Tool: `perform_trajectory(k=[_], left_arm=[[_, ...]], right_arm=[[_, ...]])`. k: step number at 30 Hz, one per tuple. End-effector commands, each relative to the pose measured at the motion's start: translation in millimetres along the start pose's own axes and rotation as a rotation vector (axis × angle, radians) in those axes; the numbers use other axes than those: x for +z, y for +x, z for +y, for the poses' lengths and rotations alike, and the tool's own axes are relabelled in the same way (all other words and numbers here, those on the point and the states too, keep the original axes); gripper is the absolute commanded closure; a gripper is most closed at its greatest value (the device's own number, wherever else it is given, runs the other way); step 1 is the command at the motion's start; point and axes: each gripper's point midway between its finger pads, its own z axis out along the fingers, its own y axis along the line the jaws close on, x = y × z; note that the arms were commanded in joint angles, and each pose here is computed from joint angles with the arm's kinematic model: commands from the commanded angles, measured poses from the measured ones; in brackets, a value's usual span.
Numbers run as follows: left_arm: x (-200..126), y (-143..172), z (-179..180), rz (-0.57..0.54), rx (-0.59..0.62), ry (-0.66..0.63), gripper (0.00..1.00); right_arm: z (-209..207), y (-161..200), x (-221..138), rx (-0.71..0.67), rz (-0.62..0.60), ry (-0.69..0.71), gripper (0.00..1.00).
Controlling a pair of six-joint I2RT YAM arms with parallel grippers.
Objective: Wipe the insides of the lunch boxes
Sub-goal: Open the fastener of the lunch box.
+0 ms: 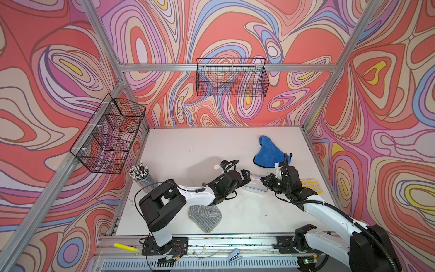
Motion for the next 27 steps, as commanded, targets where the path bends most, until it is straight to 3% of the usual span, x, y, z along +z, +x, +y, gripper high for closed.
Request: perform_trajectory(k=[1,11,27], left_arm=[[5.8,5.1,4.5,-0.036,-0.074,0.022,0.01],[16.9,20.2,8.1,-0.042,-0.14,0.062,0.04],[27.8,28.2,3.3,-0.069,-0.228,0.166,0.17]], right_arm=[[-5.8,13.7,7.2,0.03,0.036,-0.022,1.0],[-17.1,25.4,16.8,0.055,0.069,-0.018,1.0],[-40.6,46.2,19.0,0.117,0.115,0.033,1.0]])
